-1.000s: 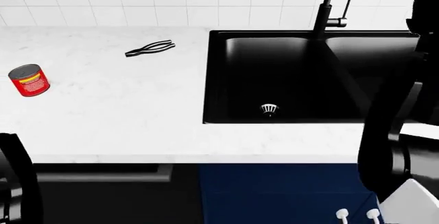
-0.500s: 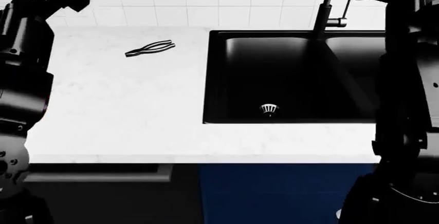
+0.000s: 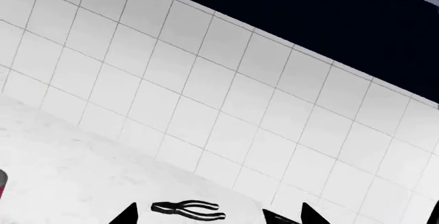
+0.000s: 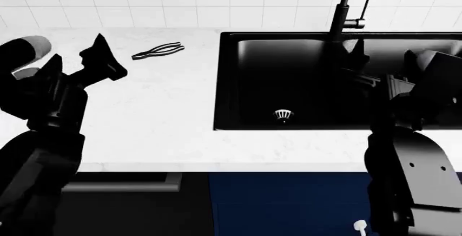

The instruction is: Pick the cans from the counter and place them in their designated side in the cabinet.

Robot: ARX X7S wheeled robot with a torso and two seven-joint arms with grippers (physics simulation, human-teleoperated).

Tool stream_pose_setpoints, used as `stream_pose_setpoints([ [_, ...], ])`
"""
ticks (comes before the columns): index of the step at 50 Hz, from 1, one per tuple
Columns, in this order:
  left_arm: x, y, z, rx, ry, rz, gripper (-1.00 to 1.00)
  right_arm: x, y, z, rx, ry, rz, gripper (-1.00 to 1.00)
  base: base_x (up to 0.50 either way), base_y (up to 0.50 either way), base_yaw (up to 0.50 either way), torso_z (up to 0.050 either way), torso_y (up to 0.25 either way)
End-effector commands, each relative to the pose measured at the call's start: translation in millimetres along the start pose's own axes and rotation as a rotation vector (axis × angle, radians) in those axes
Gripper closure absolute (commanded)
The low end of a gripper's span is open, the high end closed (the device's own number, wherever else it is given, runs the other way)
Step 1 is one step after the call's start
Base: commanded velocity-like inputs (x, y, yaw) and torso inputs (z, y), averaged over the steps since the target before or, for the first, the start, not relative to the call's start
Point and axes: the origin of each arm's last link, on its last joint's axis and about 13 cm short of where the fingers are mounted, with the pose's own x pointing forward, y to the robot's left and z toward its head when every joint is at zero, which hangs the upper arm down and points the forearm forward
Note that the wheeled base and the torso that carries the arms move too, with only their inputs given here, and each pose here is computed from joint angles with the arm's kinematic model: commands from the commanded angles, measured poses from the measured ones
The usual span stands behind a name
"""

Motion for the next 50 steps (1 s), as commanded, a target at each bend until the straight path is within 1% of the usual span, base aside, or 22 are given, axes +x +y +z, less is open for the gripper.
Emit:
stream_pose_setpoints([
  [1, -16.5, 5.6, -22.2, 0.179, 0.034, -0.006, -1.00, -14.5, -1.0, -20.2, -0.018, 0.068, -0.004, -1.00, 0.00, 0.00, 0.00, 0.000, 0.000],
  [10, -17.5, 8.4, -25.9, 0.220, 0.047, -0.008, -1.00, -16.5, -2.3, -27.0, -0.039, 0.117, -0.012, -1.00, 0.00, 0.03, 0.00, 0.000, 0.000],
  [17, -17.3, 9.1, -25.5, 0.230, 0.047, -0.003, -1.00, -16.7, -1.5, -27.5, -0.040, 0.126, -0.005, -1.00, 0.00, 0.50, 0.00, 0.000, 0.000],
  [50, -17.7, 10.8, -25.0, 0.232, 0.044, 0.003, -1.00, -18.5, 4.0, -28.9, -0.031, 0.136, 0.033, -1.00, 0.00, 0.50, 0.00, 0.000, 0.000],
])
